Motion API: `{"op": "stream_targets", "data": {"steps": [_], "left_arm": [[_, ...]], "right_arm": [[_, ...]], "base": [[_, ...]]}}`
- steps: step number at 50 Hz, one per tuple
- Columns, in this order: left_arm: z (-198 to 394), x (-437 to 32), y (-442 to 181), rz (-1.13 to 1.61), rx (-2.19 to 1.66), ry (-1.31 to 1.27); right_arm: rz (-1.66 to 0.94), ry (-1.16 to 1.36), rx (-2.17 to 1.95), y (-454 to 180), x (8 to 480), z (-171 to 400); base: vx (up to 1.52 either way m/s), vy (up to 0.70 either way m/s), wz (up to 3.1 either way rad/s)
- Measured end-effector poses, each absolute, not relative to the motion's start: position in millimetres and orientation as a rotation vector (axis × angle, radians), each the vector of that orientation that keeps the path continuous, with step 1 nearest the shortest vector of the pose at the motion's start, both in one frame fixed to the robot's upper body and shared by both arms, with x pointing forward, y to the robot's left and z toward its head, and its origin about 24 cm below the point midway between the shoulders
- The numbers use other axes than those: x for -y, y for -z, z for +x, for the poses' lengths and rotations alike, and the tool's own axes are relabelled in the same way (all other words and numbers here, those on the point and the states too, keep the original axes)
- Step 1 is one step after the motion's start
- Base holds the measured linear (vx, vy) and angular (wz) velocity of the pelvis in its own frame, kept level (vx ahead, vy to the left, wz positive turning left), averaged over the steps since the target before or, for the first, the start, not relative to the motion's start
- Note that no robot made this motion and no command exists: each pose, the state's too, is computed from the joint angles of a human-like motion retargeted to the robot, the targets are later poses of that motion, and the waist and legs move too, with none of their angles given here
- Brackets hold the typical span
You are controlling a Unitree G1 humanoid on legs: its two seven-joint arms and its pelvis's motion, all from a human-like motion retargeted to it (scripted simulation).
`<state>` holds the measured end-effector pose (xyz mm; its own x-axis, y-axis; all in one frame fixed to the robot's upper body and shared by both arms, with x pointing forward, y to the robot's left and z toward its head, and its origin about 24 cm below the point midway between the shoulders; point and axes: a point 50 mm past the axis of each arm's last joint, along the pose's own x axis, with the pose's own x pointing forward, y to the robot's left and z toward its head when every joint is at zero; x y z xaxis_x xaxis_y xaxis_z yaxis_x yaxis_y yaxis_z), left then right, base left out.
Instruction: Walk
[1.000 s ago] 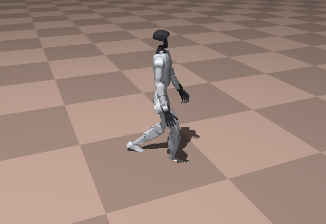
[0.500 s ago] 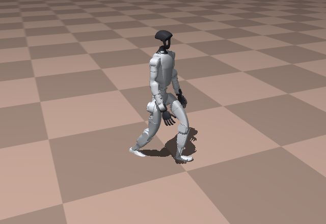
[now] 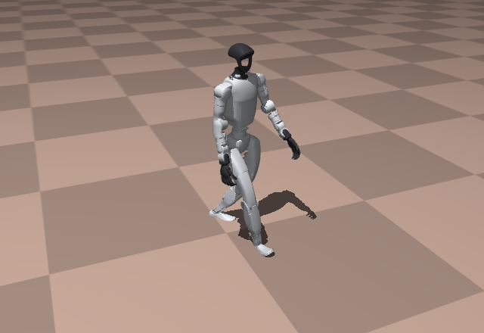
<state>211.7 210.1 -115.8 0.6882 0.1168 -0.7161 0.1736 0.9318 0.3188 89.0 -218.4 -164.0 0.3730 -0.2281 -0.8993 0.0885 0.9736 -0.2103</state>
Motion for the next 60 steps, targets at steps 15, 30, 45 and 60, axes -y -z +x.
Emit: {"op": "stream_targets", "data": {"steps": [15,30,45,60], "left_arm": [[66,-217,170,0.256,-1.296,0.047],[88,-212,166,0.203,-1.190,-0.070],[104,-238,158,0.164,-1.189,-0.152],[171,-198,141,0.342,-1.004,0.118]], "right_arm": [[-0.227,0.256,-1.053,148,249,113],[-0.245,0.093,-0.886,133,212,173],[-0.128,0.130,-1.188,164,211,97],[-0.068,0.212,-1.168,164,208,98]], "base": [[0.76,-0.20,-0.68],[0.76,0.00,-0.90],[0.71,0.15,-0.47],[0.65,-0.07,-0.34]]}}
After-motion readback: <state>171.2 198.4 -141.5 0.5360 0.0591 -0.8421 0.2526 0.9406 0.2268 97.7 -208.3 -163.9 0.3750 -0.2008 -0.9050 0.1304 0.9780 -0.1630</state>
